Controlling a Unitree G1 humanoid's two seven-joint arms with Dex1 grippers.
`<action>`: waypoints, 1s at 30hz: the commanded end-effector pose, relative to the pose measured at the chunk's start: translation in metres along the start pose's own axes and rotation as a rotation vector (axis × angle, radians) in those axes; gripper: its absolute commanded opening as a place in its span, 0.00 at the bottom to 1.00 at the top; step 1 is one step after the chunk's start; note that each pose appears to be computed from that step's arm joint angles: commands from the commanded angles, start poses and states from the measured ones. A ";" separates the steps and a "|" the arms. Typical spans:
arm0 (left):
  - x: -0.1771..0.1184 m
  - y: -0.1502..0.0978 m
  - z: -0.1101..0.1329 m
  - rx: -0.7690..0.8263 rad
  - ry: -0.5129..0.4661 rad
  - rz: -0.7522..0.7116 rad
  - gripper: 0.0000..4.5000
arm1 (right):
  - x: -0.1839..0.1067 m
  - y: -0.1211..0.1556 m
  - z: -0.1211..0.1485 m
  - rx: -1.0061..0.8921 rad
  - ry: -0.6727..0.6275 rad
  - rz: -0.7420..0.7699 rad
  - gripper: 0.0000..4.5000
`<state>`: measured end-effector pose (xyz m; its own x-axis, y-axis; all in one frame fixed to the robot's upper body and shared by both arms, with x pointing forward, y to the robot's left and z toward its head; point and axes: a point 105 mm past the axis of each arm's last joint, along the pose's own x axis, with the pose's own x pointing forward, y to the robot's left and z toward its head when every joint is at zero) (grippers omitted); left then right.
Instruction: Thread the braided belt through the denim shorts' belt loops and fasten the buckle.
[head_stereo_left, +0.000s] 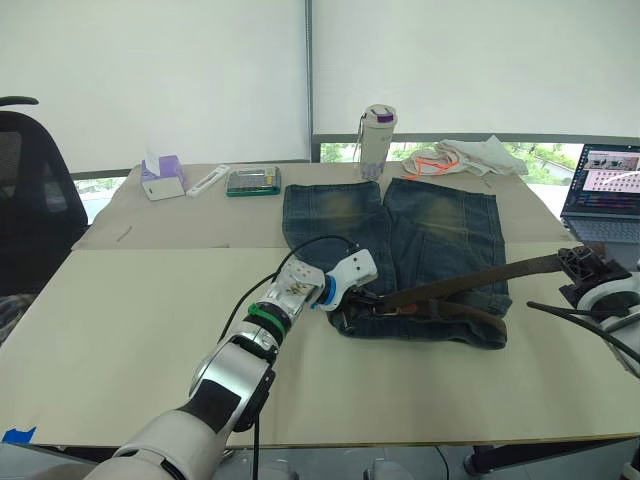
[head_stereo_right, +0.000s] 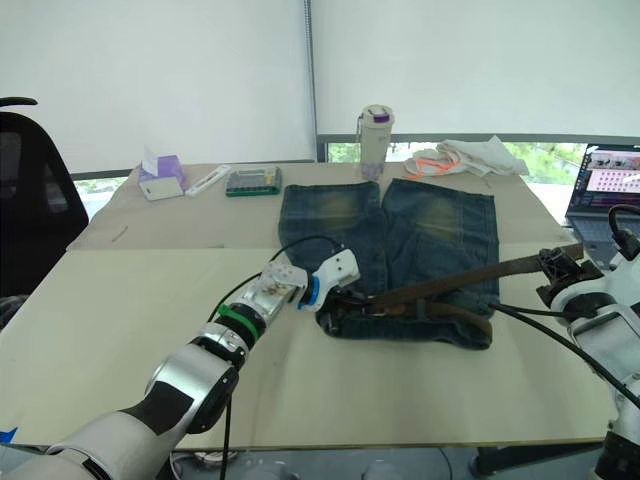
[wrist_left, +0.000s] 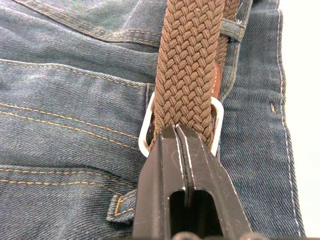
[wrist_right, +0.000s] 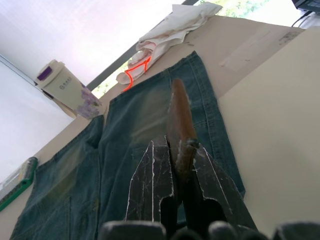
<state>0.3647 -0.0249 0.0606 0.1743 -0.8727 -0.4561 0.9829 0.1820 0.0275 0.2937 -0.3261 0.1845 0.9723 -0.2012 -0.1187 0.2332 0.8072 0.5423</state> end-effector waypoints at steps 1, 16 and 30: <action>-0.012 -0.019 -0.095 -0.261 0.200 0.002 0.00 | -0.004 0.002 0.031 -0.004 -0.147 -0.009 0.00; -0.019 0.014 -0.052 -0.503 -0.174 0.191 0.00 | 0.002 0.020 0.016 -0.014 -0.091 0.073 0.00; -0.015 0.000 0.007 -0.201 -0.376 0.035 0.00 | 0.003 0.028 0.008 -0.029 -0.060 0.112 0.00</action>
<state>0.3694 -0.0069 0.0704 0.3000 -0.9445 -0.1335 0.9317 0.3202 -0.1716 0.3038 -0.3135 0.1877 0.9854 -0.1518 -0.0769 0.1692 0.8282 0.5343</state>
